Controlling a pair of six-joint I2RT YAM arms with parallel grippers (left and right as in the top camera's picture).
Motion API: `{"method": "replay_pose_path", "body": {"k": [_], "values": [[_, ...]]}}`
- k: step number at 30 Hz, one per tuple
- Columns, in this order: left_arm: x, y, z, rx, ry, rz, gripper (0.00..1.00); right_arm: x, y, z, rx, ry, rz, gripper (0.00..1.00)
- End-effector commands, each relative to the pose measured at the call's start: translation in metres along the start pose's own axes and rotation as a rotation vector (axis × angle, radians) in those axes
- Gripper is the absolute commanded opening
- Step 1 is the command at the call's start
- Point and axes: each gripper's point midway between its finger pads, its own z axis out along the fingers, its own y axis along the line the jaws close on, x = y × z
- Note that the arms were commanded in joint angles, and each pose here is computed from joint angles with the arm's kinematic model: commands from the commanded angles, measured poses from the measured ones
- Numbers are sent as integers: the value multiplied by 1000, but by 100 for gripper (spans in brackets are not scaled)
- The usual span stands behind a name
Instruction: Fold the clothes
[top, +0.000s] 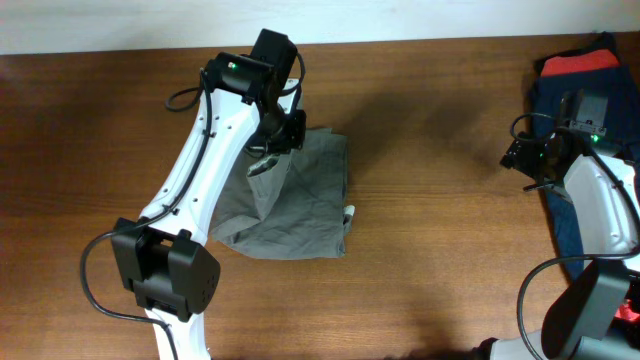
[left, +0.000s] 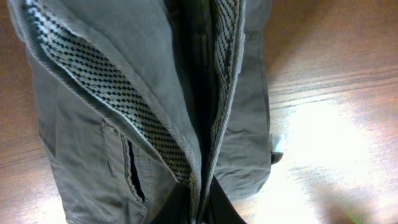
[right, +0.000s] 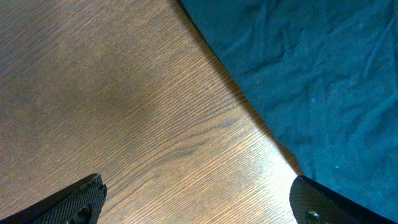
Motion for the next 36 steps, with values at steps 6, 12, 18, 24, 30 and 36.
{"method": "replay_pose_path", "body": {"k": [6,12,18,24,30,36], "values": [[4,3,28,-20,70,-16,8,1,-1,1,4,4,-4,99],[6,2,40,-21,99,-17,8,1,-1,1,4,4,-4,99],[6,1,41,-21,101,-13,10,1,-1,1,4,4,-4,99],[7,0,41,-21,103,-12,22,1,-1,1,4,4,-4,99],[7,-1,42,-20,102,-9,23,1,-1,1,4,4,-4,99],[3,-2,41,-17,88,-7,17,1,-1,1,4,4,-4,99]]}}
